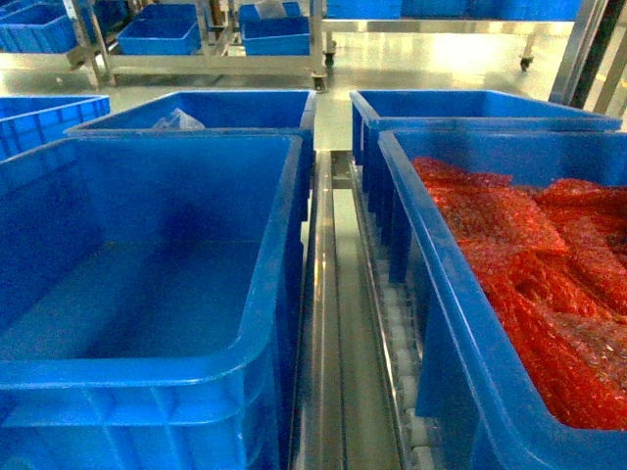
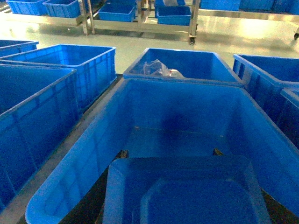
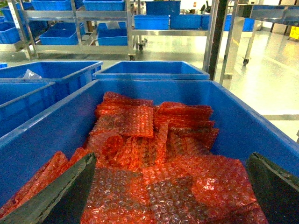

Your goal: Pick blue part to blue bin on bottom shelf

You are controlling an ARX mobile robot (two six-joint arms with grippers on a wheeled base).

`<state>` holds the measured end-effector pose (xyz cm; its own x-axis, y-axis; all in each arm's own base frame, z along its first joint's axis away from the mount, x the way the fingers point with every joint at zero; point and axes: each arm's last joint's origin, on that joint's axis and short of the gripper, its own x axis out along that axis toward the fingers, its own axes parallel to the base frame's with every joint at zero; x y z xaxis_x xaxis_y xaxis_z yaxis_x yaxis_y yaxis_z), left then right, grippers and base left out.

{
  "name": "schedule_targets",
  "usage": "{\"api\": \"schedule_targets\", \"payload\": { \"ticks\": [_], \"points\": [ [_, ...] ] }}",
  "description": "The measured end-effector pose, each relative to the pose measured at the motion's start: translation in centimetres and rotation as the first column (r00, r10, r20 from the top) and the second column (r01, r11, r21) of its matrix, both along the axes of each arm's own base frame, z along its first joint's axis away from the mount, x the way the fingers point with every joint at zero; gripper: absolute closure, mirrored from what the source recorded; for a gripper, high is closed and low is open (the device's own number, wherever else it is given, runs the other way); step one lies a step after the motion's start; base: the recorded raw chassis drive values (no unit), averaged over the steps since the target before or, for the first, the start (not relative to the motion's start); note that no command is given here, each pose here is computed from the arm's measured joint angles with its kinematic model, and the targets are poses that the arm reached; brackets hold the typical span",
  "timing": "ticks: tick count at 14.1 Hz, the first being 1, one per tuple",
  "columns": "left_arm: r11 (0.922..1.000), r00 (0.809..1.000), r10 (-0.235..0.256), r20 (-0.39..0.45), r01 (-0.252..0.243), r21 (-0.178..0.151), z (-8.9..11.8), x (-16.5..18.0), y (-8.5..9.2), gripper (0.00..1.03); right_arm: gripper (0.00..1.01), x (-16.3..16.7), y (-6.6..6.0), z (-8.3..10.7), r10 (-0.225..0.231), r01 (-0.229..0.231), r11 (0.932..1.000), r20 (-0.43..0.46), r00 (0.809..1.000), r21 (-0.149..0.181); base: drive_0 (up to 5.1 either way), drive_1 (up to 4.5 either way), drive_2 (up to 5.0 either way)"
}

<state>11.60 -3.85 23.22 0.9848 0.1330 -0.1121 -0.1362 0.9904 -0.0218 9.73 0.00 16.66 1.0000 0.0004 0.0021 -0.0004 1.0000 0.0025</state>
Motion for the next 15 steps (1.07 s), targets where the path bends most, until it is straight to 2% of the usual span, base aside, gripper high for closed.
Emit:
{"api": "schedule_targets", "payload": {
  "ticks": [10,15],
  "points": [
    [1.0000,1.000,0.001,0.001,-0.001,0.000,0.01,-0.03,0.02,0.60,0.03,0.00,0.00,0.00,0.000,0.000,1.0000,0.000,1.000,0.000,-0.1,3.95,-4.2],
    [1.0000,1.000,0.001,0.001,-0.001,0.000,0.01,-0.03,0.02,0.60,0.03,0.00,0.00,0.00,0.000,0.000,1.0000,0.000,1.000,0.000,0.0,0.00,0.0]
  ]
}}
